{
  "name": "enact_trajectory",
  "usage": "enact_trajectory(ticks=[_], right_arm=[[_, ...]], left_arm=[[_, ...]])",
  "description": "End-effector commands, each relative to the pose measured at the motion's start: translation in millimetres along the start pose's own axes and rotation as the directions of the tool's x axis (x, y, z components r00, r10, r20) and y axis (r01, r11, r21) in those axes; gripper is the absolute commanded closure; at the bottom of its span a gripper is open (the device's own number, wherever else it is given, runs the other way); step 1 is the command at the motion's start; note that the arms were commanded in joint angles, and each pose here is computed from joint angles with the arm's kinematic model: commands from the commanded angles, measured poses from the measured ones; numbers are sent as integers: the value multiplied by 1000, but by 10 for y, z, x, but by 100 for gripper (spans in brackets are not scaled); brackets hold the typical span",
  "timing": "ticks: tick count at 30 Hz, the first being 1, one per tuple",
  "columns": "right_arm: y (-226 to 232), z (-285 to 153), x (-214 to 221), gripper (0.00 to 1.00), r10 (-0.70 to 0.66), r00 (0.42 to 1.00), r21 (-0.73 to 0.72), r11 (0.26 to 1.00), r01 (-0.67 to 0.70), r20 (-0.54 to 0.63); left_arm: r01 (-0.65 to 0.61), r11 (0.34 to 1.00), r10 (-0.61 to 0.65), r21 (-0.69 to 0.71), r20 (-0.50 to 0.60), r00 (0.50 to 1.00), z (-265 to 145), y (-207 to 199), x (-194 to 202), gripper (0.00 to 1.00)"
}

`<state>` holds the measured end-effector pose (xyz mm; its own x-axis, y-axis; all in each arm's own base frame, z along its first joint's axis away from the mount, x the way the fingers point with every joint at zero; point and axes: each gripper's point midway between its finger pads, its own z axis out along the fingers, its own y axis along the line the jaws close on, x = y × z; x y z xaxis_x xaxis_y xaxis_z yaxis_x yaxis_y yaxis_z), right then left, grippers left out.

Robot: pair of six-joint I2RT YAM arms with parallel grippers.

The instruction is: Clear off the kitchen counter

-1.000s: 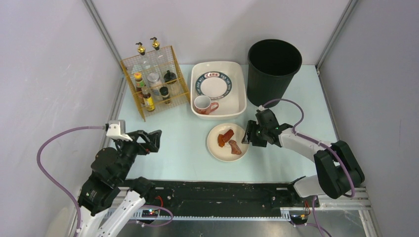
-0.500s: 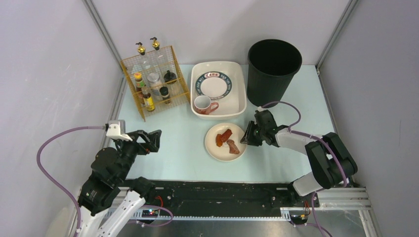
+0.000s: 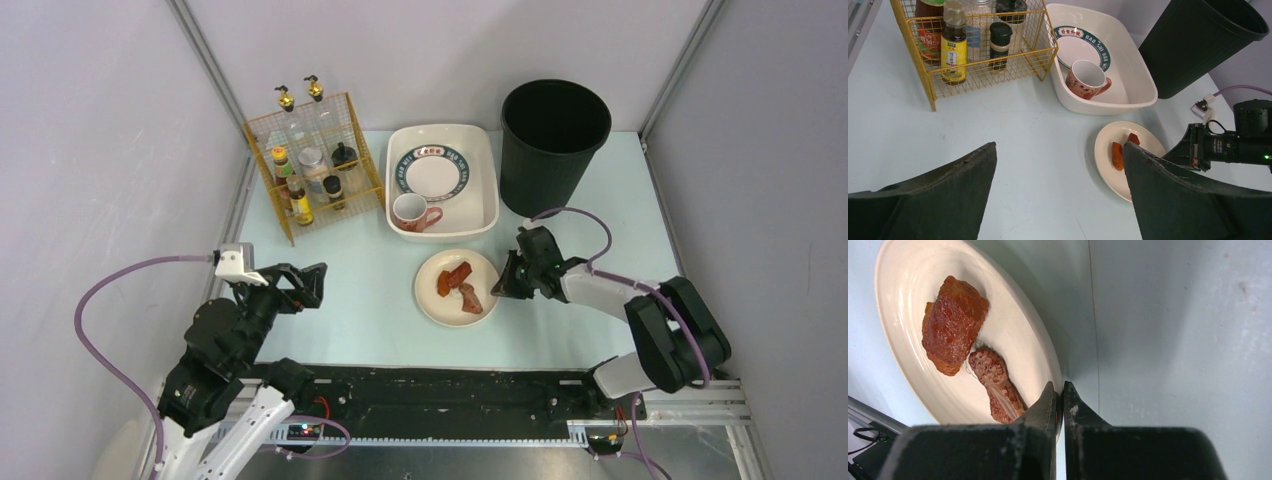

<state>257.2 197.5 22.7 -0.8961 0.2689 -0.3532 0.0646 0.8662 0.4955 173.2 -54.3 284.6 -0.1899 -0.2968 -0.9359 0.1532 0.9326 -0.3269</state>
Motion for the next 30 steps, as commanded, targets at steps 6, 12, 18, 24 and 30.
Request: enact_trajectory(ticks=[6,12,18,24,30], right_arm=[[251,-449,17,100,-111,993,-61,992,113,39],[543,-787,-15,100,-150,986,-136,978,158,67],[858,-1138,-272,100,-195,974,-159,964,213,119],[1168,-1442,-698,100,-221,956,-164,953,253,193],[1353,-1654,-1284,100,-201,942,-149,958,247,270]], left_arm=[[14,1000,-14,2,38,999,1,-4,-65,2],[15,1000,-15,0,38,999,2,1,-61,2],[15,1000,-15,0,36,999,9,-4,-61,2],[13,1000,-13,0,32,999,10,-3,-52,2],[12,1000,-12,4,26,1000,19,-11,-40,2]])
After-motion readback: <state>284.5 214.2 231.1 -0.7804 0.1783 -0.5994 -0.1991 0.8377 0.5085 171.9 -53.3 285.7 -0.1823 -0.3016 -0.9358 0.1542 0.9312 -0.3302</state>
